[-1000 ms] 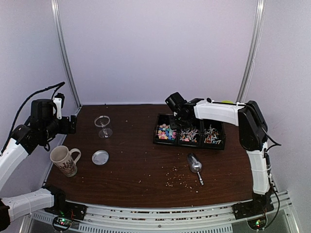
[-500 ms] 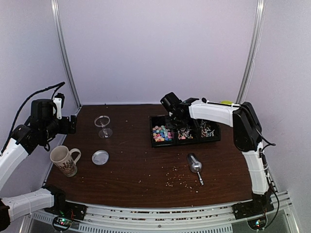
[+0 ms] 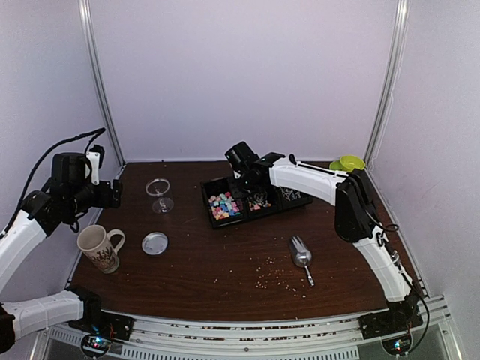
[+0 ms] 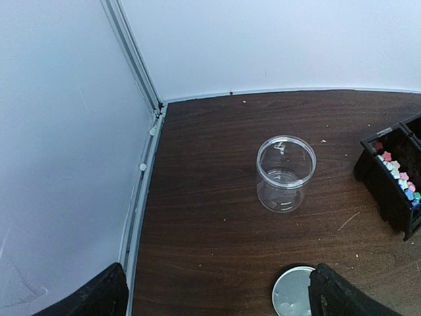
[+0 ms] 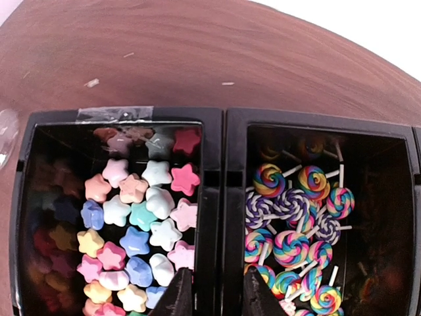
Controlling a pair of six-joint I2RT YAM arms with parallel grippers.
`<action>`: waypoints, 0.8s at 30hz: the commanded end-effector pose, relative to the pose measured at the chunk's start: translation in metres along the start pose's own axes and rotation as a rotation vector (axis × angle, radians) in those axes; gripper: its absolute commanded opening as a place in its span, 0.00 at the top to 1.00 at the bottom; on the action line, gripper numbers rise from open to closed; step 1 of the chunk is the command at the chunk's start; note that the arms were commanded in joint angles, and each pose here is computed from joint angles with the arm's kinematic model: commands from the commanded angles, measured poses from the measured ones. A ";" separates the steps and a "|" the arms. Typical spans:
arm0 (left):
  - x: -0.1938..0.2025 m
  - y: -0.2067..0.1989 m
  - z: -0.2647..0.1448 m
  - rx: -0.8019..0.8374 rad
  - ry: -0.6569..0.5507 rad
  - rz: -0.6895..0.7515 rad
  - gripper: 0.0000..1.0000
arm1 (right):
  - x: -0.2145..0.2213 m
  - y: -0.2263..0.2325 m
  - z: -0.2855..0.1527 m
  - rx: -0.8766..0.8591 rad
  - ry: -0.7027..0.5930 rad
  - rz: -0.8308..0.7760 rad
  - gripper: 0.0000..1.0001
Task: Pack the candies
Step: Move the plate to the center of the board.
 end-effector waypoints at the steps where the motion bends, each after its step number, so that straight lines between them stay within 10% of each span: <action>1: -0.007 -0.007 0.003 0.063 0.001 0.017 0.02 | -0.019 0.026 -0.023 -0.090 -0.098 -0.086 0.68; 13: -0.017 -0.027 0.023 0.107 0.120 0.042 0.03 | -0.022 -0.016 -0.177 -0.022 -0.228 -0.176 0.22; 24: -0.041 -0.085 0.090 0.121 0.317 0.200 0.07 | 0.083 -0.064 -0.260 0.050 -0.219 -0.054 0.01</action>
Point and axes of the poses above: each gripper's point midway between its finger pads, its own z axis out along the fingers, its own y axis along the line the jaws close on, x = y × z, the point moved 10 cm from there along -z, back along the fingers, and after that the axes turned 14 degrees about -z, right-handed, at the moved point
